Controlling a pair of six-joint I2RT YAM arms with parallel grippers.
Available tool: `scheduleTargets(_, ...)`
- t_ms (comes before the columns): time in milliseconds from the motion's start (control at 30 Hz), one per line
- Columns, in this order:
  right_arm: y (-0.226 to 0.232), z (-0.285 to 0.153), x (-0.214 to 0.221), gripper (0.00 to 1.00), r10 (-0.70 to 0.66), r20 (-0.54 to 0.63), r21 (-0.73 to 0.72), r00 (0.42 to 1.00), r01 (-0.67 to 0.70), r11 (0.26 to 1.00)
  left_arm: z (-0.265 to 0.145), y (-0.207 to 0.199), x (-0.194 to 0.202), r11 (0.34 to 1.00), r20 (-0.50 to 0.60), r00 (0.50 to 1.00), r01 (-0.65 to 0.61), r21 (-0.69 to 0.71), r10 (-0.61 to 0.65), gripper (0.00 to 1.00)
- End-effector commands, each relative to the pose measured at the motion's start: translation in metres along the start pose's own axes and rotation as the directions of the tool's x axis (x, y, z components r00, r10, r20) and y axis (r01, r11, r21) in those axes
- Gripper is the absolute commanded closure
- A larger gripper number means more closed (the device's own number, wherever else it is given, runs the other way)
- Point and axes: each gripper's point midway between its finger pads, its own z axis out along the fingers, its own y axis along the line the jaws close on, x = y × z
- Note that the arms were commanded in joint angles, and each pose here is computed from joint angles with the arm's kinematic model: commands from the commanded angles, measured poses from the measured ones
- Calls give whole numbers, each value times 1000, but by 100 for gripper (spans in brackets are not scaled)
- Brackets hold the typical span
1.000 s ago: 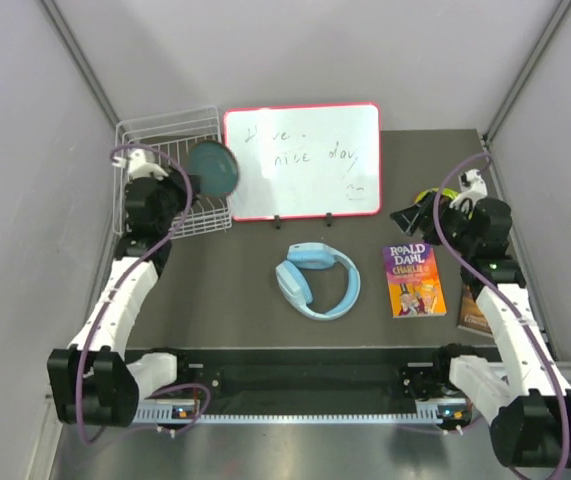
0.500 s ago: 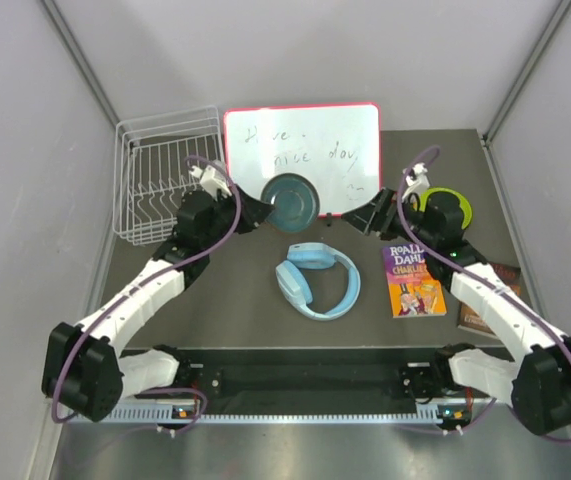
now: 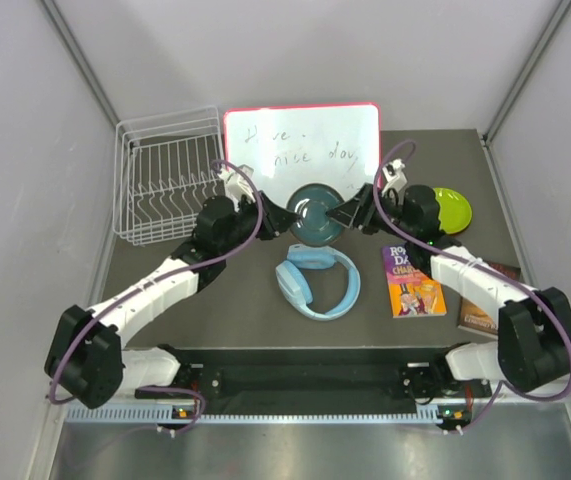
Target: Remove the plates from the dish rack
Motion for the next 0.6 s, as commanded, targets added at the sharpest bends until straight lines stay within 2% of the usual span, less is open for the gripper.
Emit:
scheduleTargets(0, 41, 6, -17, 41, -39, 46, -176, 998, 46, 983, 4, -38, -22, 987, 83, 996, -32, 160, 19, 100)
scheduleTargets(133, 54, 4, -14, 76, -30, 41, -270, 999, 40, 962, 10, -33, -13, 985, 50, 999, -19, 171, 10, 100)
scheduleTargets(167, 51, 3, -9, 94, -24, 33, -272, 999, 32, 962, 12, -33, -11, 984, 42, 999, -18, 179, 10, 100)
scheduleTargets(200, 52, 3, -8, 100, -20, 33, -278, 999, 28, 960, 14, -32, -9, 983, 36, 999, -18, 184, 11, 100)
scheduleTargets(267, 52, 0, -4, 100, -14, 29, -291, 999, 22, 957, 18, -28, -5, 984, 21, 1000, -7, 179, 3, 100)
scheduleTargets(367, 47, -8, -7, 100, -4, 58, -261, 998, 19, 965, 24, -22, 3, 984, -8, 1000, -8, 175, 10, 74)
scheduleTargets(400, 40, -12, -13, 100, 2, 79, -235, 997, 17, 972, 27, -19, 5, 985, -19, 1000, -14, 169, 17, 68)
scheduleTargets(433, 35, -15, -17, 100, -6, 93, -206, 996, 26, 978, 28, -15, 8, 988, -35, 999, -17, 152, 22, 55)
scheduleTargets(467, 35, -24, -29, 100, -19, 141, -178, 990, 44, 983, 29, -9, 9, 990, -35, 998, -47, 132, 52, 48)
scheduleTargets(500, 15, -30, -35, 100, 1, 146, -98, 989, 13, 995, 28, -8, 7, 991, -30, 997, -67, 114, 70, 46)
scheduleTargets(533, 8, -38, -43, 100, -27, 172, -59, 985, 38, 998, 27, 3, 13, 995, -55, 995, -77, 67, 81, 22)
scheduleTargets(567, 11, -52, -58, 100, -51, 224, -34, 973, 61, 998, 25, 10, 11, 989, -51, 988, -141, 39, 143, 2)
